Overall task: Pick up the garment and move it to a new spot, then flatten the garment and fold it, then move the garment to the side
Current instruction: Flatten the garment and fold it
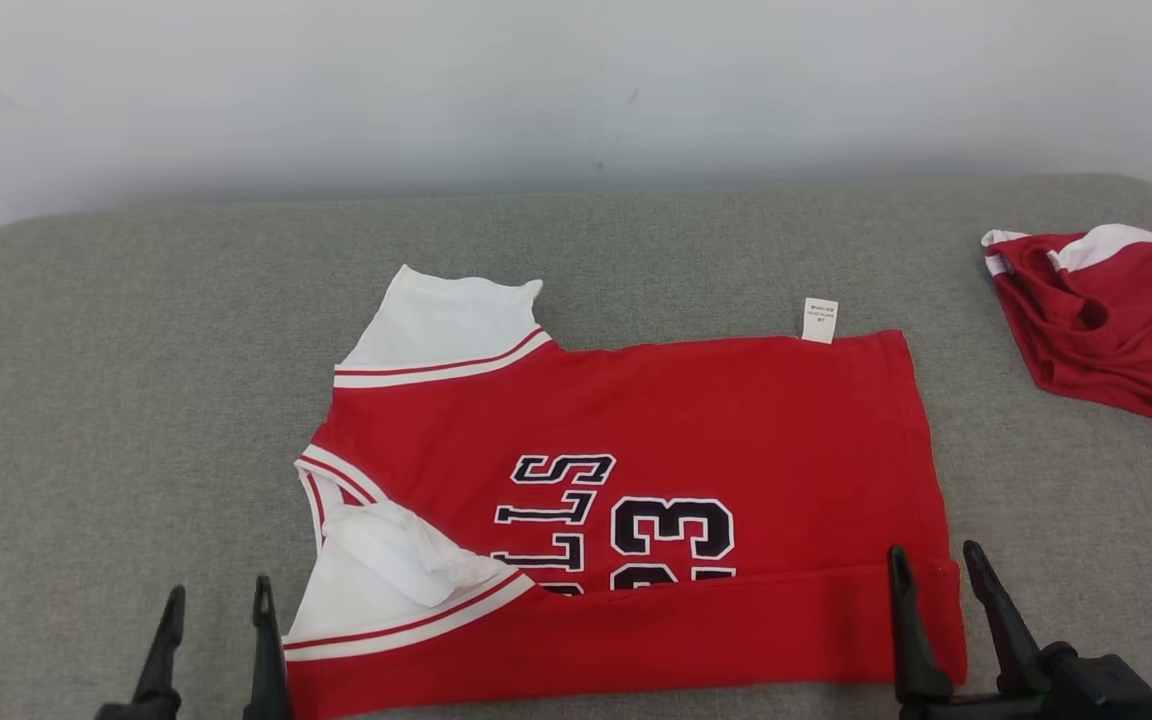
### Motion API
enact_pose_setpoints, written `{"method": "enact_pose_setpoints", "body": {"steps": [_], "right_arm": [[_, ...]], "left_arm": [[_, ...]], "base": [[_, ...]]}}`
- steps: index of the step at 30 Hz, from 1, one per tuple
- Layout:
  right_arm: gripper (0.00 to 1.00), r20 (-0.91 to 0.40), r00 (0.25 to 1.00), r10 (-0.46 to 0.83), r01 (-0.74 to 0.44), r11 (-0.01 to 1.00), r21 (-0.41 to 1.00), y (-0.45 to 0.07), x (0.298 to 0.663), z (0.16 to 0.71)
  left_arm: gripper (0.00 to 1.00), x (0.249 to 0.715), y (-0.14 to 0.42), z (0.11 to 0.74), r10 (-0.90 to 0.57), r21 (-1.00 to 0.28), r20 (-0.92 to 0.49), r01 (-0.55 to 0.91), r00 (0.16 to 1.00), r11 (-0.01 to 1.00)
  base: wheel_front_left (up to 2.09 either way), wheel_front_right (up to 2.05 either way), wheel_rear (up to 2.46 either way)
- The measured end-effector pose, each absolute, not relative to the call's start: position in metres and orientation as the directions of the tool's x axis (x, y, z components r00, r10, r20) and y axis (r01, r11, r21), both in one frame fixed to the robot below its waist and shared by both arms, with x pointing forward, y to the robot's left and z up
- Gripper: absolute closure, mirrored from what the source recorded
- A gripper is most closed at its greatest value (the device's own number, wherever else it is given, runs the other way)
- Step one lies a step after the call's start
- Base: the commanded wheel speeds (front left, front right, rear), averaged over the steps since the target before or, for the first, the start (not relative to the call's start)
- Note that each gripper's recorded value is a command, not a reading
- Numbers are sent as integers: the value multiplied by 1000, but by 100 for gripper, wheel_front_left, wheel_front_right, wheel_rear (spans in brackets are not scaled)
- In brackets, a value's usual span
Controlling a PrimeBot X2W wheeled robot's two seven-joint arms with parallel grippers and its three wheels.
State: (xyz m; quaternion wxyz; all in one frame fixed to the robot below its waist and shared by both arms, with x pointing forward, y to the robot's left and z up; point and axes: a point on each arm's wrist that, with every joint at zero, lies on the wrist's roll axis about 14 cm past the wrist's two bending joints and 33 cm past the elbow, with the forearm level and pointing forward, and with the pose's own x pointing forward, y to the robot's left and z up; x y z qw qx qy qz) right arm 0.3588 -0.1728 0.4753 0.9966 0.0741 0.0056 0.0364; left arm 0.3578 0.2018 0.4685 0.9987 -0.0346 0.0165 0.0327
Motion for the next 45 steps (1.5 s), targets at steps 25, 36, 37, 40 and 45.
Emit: {"method": "enact_pose_setpoints", "body": {"steps": [25,36,37,40,45], "right_arm": [[0,16,999,31,-31,998,56,-205,494,480],[0,-33,999,25,-24,999,25,-216,513,460],[0,-35,999,22,-21,1000,23,-218,513,459],[0,-44,999,13,-12,1000,13,-223,512,455],[0,-58,998,13,-13,1000,0,-226,511,451]], "left_arm": [[0,594,160,499,-317,-50,-175,313,932,949],[0,629,143,418,-341,-81,-434,341,834,937],[0,632,139,414,-347,-85,-438,346,829,934],[0,637,131,404,-360,-101,-456,354,814,930],[0,643,126,392,-360,-93,-483,362,798,928]], "base": [[0,0,0],[0,0,0],[0,0,0],[0,0,0],[0,0,0]]}}
